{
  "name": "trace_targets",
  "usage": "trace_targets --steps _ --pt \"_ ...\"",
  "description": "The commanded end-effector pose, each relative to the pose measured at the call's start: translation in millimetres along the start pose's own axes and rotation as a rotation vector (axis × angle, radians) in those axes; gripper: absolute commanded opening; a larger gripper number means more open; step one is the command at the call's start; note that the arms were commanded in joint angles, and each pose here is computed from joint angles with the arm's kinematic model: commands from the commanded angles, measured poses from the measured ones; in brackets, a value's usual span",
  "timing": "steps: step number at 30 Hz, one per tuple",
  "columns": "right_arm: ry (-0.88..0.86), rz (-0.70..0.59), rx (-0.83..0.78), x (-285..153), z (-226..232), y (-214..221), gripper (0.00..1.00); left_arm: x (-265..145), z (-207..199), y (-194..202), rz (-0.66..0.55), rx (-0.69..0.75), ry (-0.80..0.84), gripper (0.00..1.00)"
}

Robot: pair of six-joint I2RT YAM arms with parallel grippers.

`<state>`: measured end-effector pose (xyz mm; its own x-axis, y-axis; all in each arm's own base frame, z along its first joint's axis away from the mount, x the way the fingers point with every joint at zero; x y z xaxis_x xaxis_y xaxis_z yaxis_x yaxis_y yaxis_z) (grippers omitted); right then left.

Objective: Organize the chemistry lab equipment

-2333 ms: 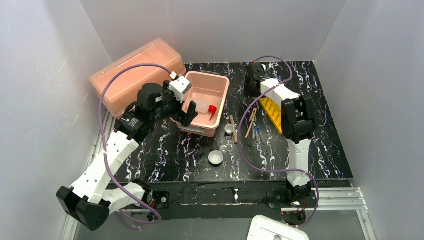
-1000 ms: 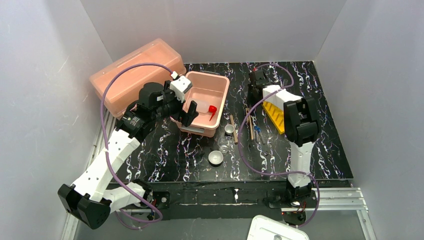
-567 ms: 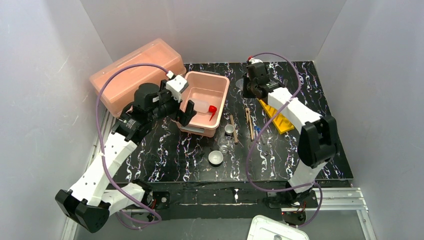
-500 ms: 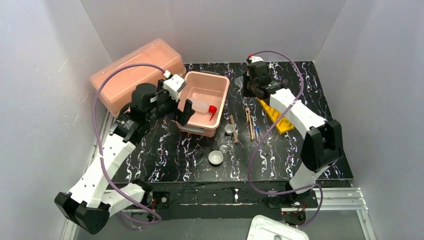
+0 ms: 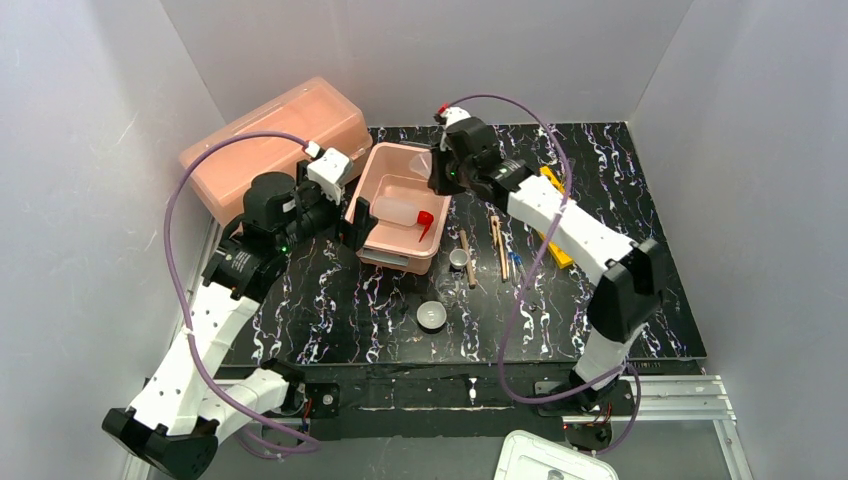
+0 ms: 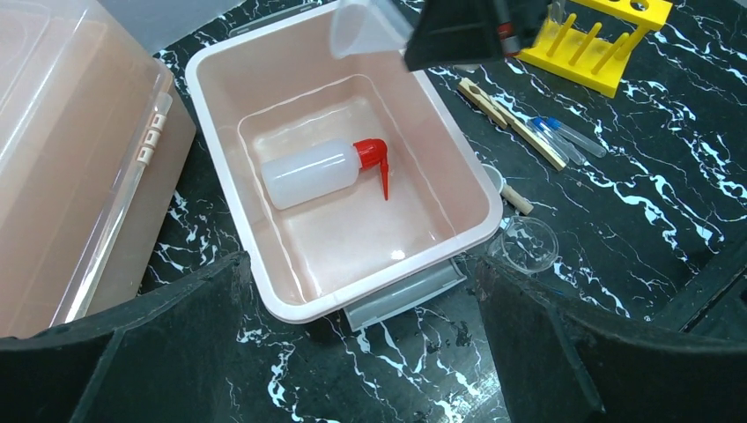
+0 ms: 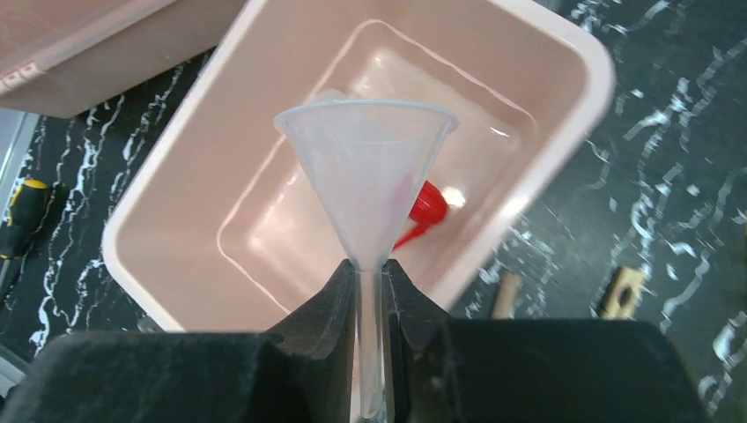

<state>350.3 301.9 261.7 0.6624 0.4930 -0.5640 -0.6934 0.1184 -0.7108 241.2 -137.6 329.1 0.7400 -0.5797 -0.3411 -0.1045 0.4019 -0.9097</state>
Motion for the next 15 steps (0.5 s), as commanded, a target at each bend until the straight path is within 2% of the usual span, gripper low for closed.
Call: trace_targets --steps 1,9,10,14,15 --pt "-0.052 0.053 0.021 32.3 17.3 0.1 0.01 -11.2 1.4 0.5 -0.002 -0.003 -0.024 0.98" --pt "0.013 0.111 0.024 92.7 7.9 15.3 0.02 -11.6 1.5 4.1 0.010 0.014 -0.025 0.98" --pt "0.015 0.112 0.024 95.3 8.4 14.4 0.05 -12.0 1.6 3.6 0.009 0.013 -0.025 0.98" --pt "0.019 0.109 0.009 93.8 8.5 11.5 0.41 -14.3 1.2 -1.0 0.002 0.006 -0.020 0.98" --pt "0.013 0.095 0.002 90.7 10.2 7.3 0.45 -15.0 1.9 -2.4 -0.001 0.006 -0.022 0.98"
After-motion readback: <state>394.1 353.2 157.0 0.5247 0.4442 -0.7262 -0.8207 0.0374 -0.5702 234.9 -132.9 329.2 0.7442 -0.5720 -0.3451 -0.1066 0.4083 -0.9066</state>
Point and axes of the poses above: each gripper's point midway between its finger pads, its own x axis out along the fingers, its own z axis along the line the jaws close on, y = z × x, the point moved 4 cm from there along -x, back along the fingers, and after that the axes turned 13 degrees about x, right-handed, at the moved point
